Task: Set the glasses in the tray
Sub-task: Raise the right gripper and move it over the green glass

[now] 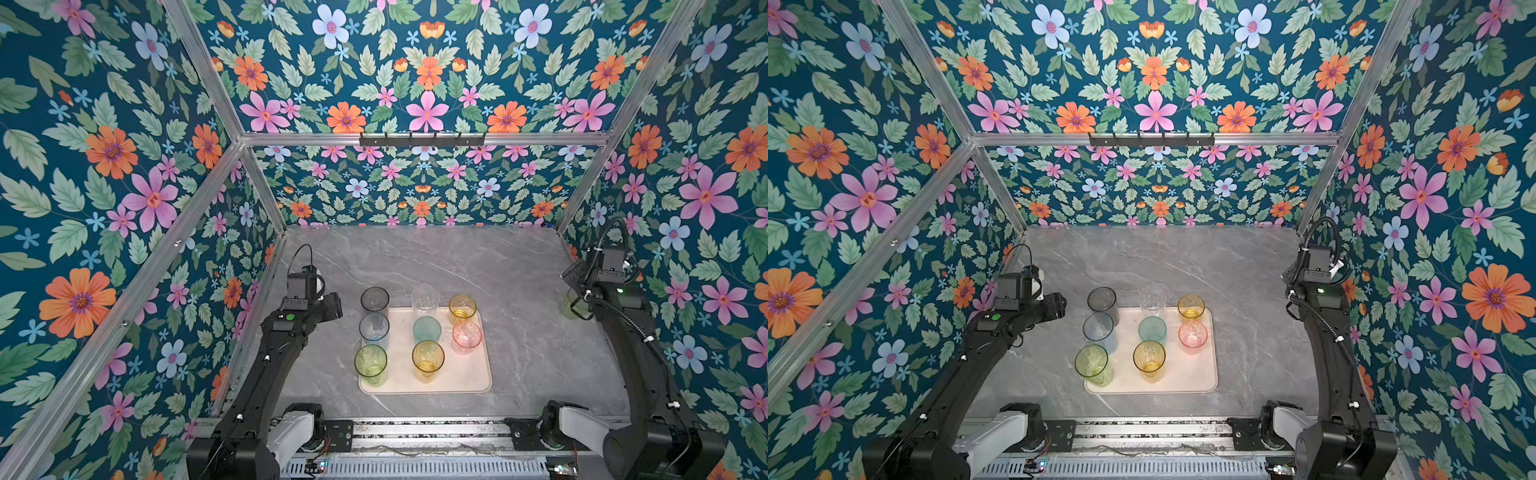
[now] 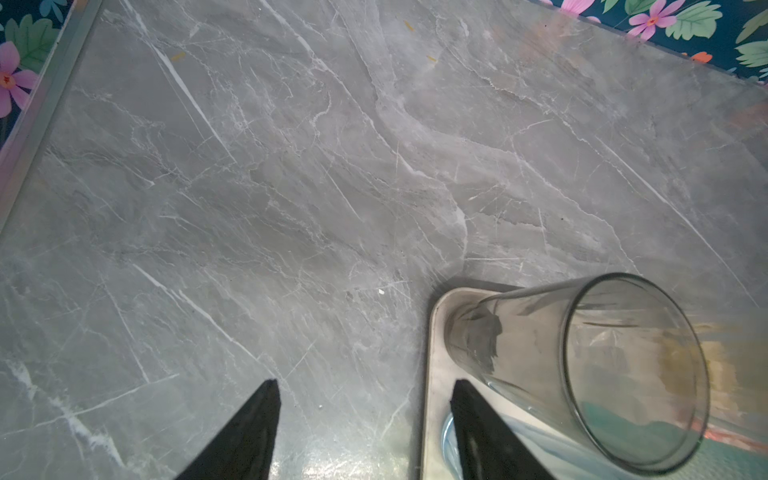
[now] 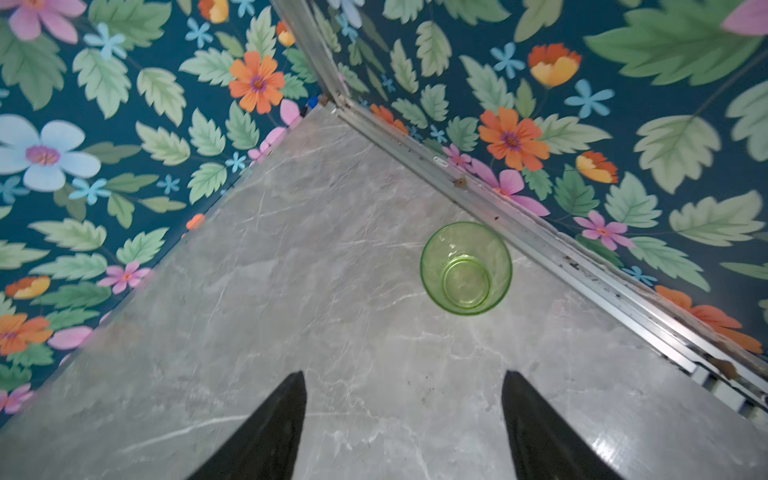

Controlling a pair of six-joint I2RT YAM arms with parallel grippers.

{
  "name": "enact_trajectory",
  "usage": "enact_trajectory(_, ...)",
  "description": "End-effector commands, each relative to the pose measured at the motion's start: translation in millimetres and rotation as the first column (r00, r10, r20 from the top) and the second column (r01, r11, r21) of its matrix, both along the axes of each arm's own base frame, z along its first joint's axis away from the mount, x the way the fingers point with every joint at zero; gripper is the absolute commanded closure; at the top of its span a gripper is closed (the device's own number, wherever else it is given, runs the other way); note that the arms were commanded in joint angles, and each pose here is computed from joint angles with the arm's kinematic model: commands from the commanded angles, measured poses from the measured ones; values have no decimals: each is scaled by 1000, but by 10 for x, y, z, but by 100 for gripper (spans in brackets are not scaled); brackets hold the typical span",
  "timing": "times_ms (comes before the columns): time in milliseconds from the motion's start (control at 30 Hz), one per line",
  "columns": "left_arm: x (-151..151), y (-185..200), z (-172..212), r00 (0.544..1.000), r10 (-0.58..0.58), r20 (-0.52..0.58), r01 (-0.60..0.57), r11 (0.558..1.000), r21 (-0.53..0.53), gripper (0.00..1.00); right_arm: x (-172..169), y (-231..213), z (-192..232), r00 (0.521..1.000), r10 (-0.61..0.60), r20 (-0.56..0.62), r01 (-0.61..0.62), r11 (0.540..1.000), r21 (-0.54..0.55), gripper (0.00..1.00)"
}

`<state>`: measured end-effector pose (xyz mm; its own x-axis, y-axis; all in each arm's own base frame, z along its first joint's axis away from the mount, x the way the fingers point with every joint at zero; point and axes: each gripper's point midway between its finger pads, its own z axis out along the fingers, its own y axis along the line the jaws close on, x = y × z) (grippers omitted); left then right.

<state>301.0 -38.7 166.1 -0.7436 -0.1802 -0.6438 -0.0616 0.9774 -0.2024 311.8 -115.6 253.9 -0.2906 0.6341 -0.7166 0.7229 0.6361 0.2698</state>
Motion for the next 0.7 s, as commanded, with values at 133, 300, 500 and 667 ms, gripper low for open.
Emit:
enact_trajectory(133, 28, 10, 11, 1000, 1, 11, -1, 1000, 7, 32, -122, -340, -46, 984, -177, 18, 177, 984, 5, 25)
enact_trajectory(300, 30, 7, 0, 1000, -1, 7, 1, 1000, 6, 31, -209, -516, -219, 959, -283, -23, 284, 958, 49, 25)
enact_trajectory(500, 31, 4, -4, 1000, -2, 5, 2, 1000, 5, 31, -234, -626, -362, 938, -340, -69, 345, 936, 72, 25)
enact_trajectory(667, 35, 4, -6, 1000, -1, 4, 1, 1000, 6, 32, -276, -693, -461, 918, -384, -94, 392, 917, 80, 26)
